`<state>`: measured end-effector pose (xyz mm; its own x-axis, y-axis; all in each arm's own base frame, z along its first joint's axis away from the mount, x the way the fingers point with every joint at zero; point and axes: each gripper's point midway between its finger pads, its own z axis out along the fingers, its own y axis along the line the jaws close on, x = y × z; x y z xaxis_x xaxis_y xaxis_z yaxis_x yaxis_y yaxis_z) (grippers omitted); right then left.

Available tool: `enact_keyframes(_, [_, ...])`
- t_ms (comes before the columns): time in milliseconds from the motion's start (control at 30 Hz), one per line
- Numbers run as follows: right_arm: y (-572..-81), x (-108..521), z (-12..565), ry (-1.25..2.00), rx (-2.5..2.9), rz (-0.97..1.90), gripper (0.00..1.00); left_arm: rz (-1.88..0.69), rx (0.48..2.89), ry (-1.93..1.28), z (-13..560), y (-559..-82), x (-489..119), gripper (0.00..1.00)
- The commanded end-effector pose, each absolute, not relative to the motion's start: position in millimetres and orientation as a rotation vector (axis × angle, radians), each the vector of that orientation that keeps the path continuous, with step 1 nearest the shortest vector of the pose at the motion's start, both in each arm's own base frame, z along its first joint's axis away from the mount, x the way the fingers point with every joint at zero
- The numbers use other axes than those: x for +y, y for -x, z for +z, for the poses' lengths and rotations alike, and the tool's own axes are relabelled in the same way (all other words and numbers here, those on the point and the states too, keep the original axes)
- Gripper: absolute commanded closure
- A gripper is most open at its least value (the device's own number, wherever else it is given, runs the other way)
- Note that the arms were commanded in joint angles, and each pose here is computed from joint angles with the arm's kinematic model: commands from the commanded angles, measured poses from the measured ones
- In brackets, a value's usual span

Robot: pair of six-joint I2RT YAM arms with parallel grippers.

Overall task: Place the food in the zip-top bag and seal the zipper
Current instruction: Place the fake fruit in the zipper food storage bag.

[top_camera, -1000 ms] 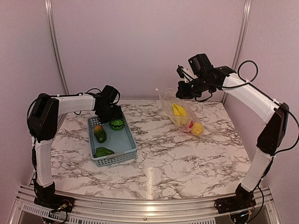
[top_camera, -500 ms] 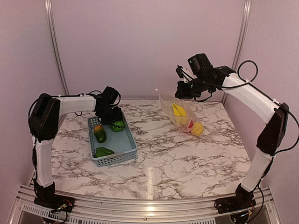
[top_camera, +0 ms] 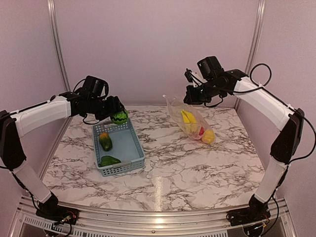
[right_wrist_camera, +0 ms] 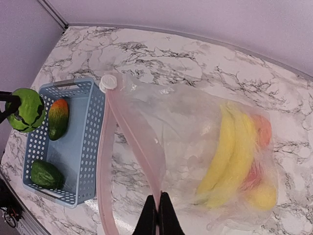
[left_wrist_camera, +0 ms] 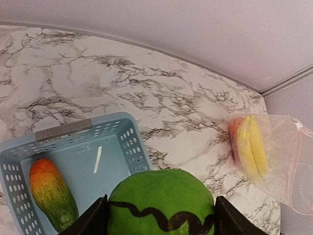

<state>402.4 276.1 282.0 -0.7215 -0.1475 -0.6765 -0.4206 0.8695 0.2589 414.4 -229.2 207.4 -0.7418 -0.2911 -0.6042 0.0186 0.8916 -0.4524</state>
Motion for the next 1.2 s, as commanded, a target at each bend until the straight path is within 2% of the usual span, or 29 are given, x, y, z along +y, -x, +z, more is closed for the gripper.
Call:
enact_keyframes(0, [-404.1, 293.2, 301.4, 0.421, 2.32, 0.589, 1.0, -0.93, 2.068, -0.052, 289.7, -394.1, -287.9, 0.4])
enact_keyframes(167, [-404.3, 307.3, 303.3, 0.434, 2.325, 0.641, 1.0, -1.141, 1.808, -0.218, 355.9, -373.8, -337.0, 0.4])
enact_keyframes(400, [-403.3, 314.3, 310.3, 0.441, 2.311, 0.668, 1.0, -1.183, 1.753, -0.258, 376.8, -373.0, -385.3, 0.42])
enact_keyframes(733, [-399.2, 314.3, 314.2, 0.415, 2.307, 0.703, 1.0, -1.088, 1.889, -0.189, 327.8, -388.9, -413.8, 0.43])
enact_keyframes(1033, [-395.9, 320.5, 318.8, 0.396, 2.301, 0.775, 1.0, -1.056, 1.983, -0.182, 290.6, -397.9, -430.5, 0.38])
enact_keyframes(1067, [-395.8, 321.2, 318.2, 0.397, 2.301, 0.777, 1.0, -1.058, 1.981, -0.184, 290.9, -398.4, -433.3, 0.36])
enact_keyframes(1100, [-396.1, 321.4, 317.5, 0.396, 2.302, 0.777, 1.0, -1.064, 1.978, -0.19, 292.0, -397.8, -437.4, 0.26])
enact_keyframes(1133, [-395.9, 321.3, 317.1, 0.398, 2.305, 0.776, 1.0, -1.073, 1.967, -0.206, 295.6, -396.2, -441.7, 0.08])
enact_keyframes(1167, [-396.3, 321.8, 317.1, 0.398, 2.304, 0.778, 1.0, -1.078, 1.953, -0.221, 301.3, -394.7, -445.0, 0.02])
